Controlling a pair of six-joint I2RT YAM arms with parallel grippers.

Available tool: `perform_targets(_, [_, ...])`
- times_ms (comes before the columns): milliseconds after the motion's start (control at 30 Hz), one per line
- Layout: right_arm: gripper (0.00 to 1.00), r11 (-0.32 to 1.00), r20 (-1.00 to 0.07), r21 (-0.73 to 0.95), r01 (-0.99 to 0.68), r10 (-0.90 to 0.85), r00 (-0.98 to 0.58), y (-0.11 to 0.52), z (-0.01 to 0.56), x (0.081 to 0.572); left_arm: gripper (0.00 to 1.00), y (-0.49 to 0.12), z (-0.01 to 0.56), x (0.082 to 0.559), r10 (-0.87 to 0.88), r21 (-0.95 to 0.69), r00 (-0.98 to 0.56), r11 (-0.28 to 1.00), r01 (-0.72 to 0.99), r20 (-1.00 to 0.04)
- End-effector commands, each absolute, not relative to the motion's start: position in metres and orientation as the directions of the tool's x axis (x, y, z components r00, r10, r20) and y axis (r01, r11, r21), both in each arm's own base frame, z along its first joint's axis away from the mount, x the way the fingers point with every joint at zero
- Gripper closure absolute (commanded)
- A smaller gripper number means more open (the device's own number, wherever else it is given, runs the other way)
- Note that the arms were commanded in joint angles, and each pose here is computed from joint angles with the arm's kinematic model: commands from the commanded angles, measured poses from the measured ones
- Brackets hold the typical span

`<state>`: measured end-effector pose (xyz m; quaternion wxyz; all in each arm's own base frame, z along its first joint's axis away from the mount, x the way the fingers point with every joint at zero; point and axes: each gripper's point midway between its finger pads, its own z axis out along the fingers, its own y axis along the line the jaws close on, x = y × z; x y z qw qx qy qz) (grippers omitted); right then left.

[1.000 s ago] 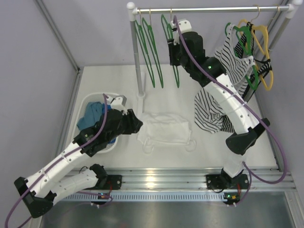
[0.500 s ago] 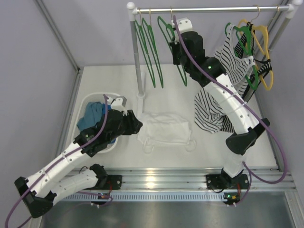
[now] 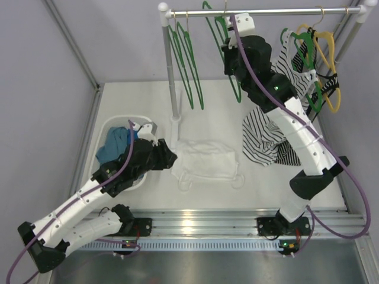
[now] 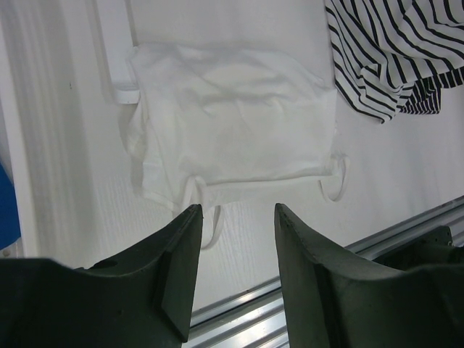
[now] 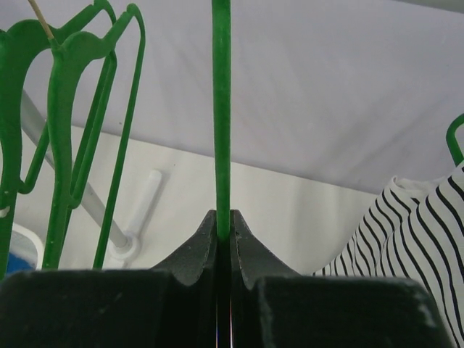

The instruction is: Place the tank top on the hanger

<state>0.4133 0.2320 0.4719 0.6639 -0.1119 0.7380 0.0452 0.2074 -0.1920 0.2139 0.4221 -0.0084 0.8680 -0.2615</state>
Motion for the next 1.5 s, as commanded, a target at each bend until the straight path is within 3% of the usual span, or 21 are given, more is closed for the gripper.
perform_targets(0, [1.0,0.973,-0.999,-0.04,-0.227,-0.044,-0.01,0.222,0.508,0.393,0.5,-0.192,0.215,0.208,-0.257,-0.478,-0.637,0.855,0.201,-0.727])
perform_targets(200, [1.0,0.971,-0.999,0.013,-0.239,0.005,-0.035,0.205,0.499,0.366,0.5,-0.195,0.191,0.203,-0.238,-0.477,-0.688,0.861,0.176,-0.685])
perform_targets(333, [1.0,0.966,-0.996,0.064,-0.249,0.045,-0.082,0.19,0.484,0.339,0.51,-0.2,0.149,0.186,-0.199,-0.479,-0.776,0.865,0.148,-0.598])
perform_targets(733, [1.0,0.902,-0.927,0.197,-0.385,0.044,-0.372,0.175,0.332,0.243,0.52,-0.211,0.062,0.145,-0.173,-0.39,-0.852,0.92,0.039,-0.493])
perform_targets(867, [1.0,0.892,-0.896,0.203,-0.403,0.003,-0.444,0.168,0.289,0.216,0.51,-0.215,0.055,0.153,-0.235,-0.415,-0.825,0.91,-0.001,-0.514])
perform_targets(1100, [1.0,0.858,-0.876,0.24,-0.454,-0.009,-0.482,0.16,0.261,0.186,0.53,-0.228,0.046,0.173,-0.264,-0.41,-0.79,0.912,-0.018,-0.553])
perform_targets(1400, [1.0,0.797,-0.865,0.255,-0.547,-0.065,-0.498,0.166,0.255,0.164,0.71,-0.223,0.021,0.174,-0.243,-0.324,-0.808,0.944,-0.069,-0.537])
perform_targets(1467, [1.0,0.788,-0.854,0.248,-0.563,-0.096,-0.512,0.166,0.253,0.16,0.8,-0.217,0.022,0.174,-0.234,-0.298,-0.804,0.952,-0.075,-0.547])
